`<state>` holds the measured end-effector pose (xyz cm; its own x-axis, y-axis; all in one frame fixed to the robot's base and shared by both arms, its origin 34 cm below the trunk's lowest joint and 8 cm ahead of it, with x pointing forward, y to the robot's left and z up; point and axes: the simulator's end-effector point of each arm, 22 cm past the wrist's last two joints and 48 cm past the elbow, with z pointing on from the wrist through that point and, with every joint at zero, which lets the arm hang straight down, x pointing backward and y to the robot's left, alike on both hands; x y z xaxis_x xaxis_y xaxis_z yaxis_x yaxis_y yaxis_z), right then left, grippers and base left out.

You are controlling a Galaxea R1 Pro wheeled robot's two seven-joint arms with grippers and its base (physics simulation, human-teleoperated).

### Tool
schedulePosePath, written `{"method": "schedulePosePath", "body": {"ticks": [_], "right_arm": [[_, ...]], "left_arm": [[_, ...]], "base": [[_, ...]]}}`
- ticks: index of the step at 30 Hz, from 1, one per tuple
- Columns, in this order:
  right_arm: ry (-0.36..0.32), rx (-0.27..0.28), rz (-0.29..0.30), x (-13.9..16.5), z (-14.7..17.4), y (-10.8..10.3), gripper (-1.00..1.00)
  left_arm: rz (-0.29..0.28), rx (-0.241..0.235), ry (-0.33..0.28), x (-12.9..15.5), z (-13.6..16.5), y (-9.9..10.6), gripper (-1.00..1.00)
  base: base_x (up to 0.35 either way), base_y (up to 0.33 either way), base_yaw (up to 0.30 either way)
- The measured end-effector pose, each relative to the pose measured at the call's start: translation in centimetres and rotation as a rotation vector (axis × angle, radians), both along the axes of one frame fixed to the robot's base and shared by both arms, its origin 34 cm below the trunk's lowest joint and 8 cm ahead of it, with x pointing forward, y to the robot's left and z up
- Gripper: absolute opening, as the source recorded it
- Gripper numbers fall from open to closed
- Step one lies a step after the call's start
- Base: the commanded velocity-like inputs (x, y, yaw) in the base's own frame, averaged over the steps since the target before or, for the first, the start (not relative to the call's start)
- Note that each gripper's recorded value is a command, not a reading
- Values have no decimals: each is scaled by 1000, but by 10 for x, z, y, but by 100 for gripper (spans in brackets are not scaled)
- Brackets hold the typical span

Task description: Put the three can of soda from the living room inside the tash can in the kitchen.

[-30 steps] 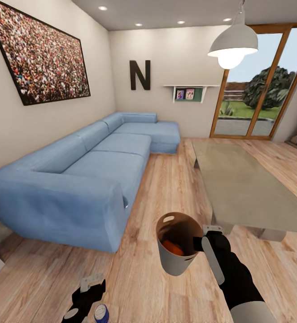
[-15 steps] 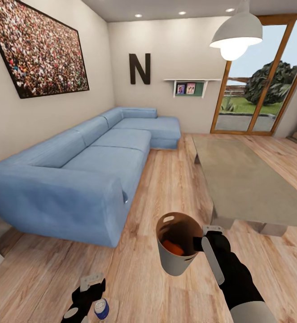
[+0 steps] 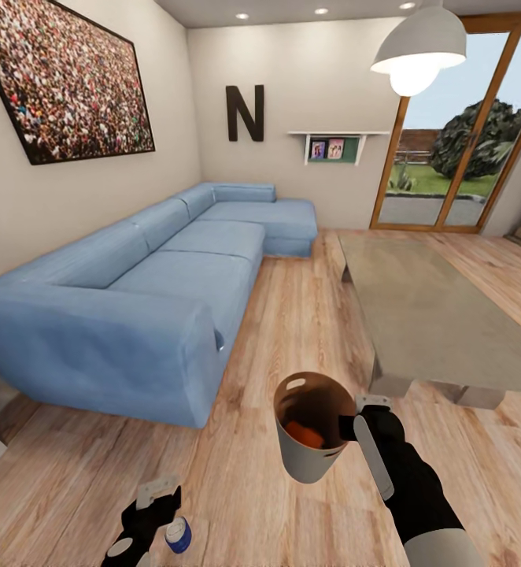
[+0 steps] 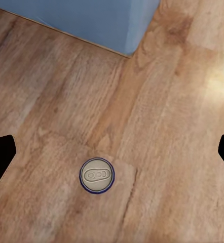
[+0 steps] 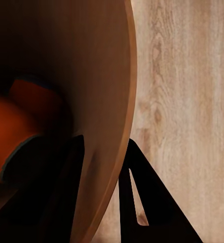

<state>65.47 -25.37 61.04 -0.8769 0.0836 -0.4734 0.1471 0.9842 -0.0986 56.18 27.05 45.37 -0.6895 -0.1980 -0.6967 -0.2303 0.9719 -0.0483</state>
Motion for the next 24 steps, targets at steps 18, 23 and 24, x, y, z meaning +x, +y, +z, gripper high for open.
{"method": "schedulePosePath", "body": {"ticks": [18, 23, 24], "right_arm": [[19, 0, 0, -5, -48, 0, -100], [26, -1, 0, -8, -62, 0, -100], [27, -1, 1, -8, -64, 0, -100]], "left_arm": [[1, 14, 25, -12, -47, 10, 100], [2, 14, 33, -16, -61, 10, 100], [1, 14, 34, -17, -64, 10, 100]], "base": [[0, 0, 0], [0, 0, 0], [0, 0, 0]]}}
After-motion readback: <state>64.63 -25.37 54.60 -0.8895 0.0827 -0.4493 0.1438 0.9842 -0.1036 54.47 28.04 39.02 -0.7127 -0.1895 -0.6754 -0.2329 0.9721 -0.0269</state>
